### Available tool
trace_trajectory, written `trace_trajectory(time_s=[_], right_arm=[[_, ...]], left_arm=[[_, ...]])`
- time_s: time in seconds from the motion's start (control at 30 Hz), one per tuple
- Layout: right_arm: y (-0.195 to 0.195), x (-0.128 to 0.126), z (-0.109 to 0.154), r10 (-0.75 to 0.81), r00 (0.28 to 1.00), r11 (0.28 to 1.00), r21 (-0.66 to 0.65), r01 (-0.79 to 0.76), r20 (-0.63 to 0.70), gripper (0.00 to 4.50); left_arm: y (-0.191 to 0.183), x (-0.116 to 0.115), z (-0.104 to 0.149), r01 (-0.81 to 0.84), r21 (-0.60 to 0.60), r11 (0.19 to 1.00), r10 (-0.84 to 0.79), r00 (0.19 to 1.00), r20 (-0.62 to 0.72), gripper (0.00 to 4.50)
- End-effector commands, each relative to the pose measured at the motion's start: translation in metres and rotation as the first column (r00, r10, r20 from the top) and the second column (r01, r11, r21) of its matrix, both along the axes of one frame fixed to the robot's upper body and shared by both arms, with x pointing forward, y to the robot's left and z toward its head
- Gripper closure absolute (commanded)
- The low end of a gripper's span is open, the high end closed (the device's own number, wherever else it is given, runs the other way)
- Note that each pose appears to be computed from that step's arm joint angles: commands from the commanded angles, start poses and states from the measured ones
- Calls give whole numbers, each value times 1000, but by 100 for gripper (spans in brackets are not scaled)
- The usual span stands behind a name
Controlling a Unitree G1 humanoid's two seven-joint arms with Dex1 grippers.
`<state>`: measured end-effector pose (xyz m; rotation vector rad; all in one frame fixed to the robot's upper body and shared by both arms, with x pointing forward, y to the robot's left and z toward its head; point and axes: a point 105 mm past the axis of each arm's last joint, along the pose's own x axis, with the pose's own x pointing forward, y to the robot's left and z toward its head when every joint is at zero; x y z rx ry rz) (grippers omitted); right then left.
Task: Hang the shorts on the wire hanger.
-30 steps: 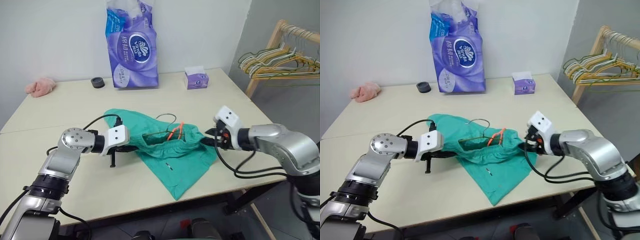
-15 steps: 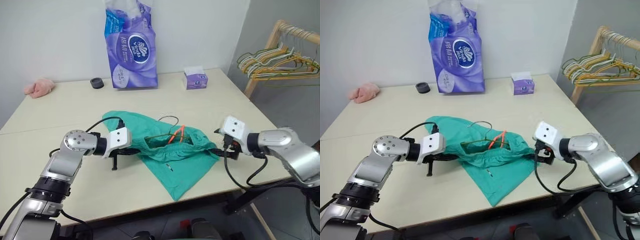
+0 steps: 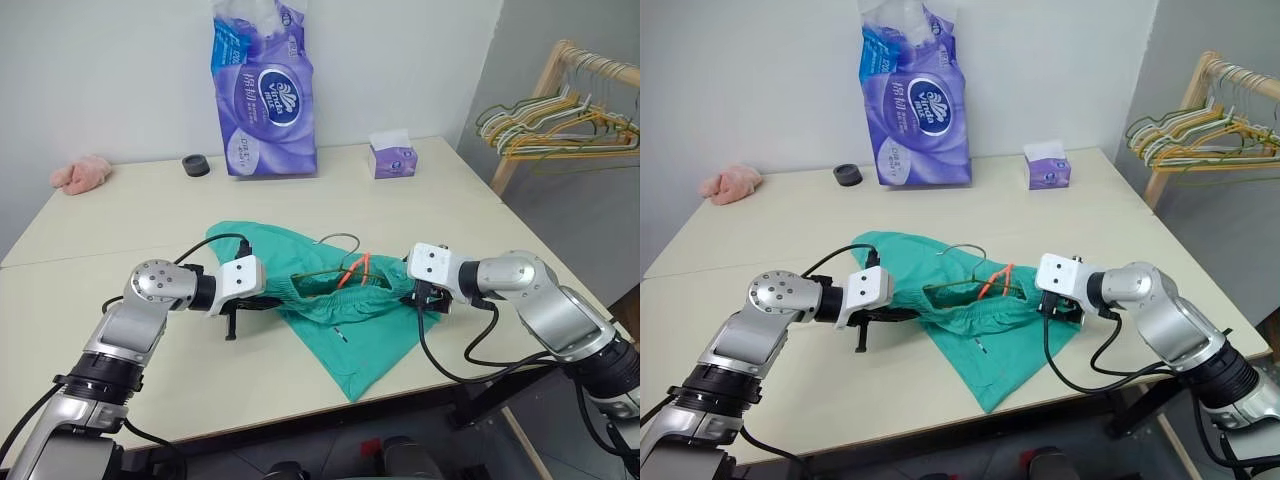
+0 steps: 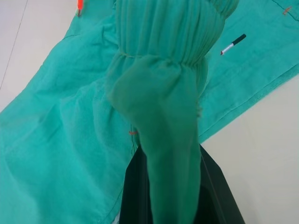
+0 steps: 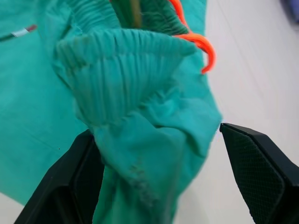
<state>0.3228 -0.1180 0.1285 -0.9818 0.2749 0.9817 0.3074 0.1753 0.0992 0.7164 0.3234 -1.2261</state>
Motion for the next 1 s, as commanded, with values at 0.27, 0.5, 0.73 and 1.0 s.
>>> trace_trajectory(time_s=[0.27, 0.5, 0.73, 1.0], right_arm=[[25, -9, 22, 183, 972, 981, -87, -172, 146, 53], [26, -8, -1, 195, 981, 978, -80, -195, -11, 53], [26, 0, 0, 195, 980, 976, -90, -198, -32, 53], [43, 1, 4, 234, 971, 969, -64, -237, -56, 218]], left_arm=[[-4, 3, 15, 18, -39, 999, -15, 998, 58, 450], [-9, 3, 20, 35, -63, 997, -31, 997, 66, 450], [-8, 2, 23, 35, -75, 997, -30, 997, 69, 450], [-10, -3, 23, 59, -74, 995, -55, 997, 52, 450]])
